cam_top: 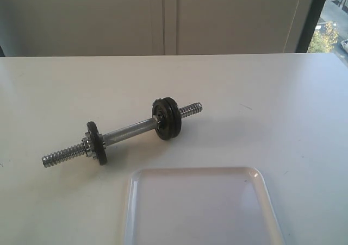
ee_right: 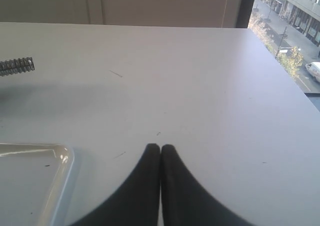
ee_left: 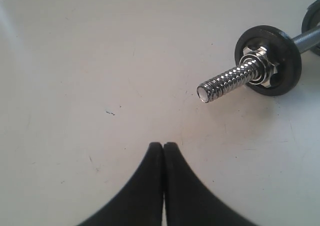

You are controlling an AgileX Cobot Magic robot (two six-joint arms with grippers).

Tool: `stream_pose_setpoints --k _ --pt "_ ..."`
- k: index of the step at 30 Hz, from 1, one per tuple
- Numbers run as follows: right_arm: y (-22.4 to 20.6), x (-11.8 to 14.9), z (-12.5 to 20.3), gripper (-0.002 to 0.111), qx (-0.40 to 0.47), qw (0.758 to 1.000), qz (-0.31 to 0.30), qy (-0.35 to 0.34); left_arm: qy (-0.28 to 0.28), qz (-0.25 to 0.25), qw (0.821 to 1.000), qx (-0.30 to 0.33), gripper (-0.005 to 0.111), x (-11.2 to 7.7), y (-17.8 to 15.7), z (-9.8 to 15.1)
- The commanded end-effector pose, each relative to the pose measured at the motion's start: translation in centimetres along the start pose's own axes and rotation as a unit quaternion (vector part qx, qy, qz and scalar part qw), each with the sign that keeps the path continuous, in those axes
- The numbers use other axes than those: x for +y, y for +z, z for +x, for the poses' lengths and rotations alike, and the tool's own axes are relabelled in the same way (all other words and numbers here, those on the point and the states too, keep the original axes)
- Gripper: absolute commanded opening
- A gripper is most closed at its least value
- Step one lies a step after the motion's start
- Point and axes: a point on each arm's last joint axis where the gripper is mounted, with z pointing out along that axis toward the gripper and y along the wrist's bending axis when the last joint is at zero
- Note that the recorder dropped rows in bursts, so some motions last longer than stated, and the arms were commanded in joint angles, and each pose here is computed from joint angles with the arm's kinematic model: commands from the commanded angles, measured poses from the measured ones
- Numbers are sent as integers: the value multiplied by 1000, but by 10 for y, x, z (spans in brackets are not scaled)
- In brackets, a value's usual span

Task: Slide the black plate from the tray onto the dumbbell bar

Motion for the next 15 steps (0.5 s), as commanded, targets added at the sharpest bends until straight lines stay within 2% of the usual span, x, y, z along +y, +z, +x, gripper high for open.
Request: stream_pose_setpoints --k 1,15 --pt "0 0 -1 0 -7 1000 2 2 -1 -1 1000 -2 0 0 0 1" --pt "0 0 -1 0 -7 1000 2 2 -5 -13 1000 -2 0 2 0 1"
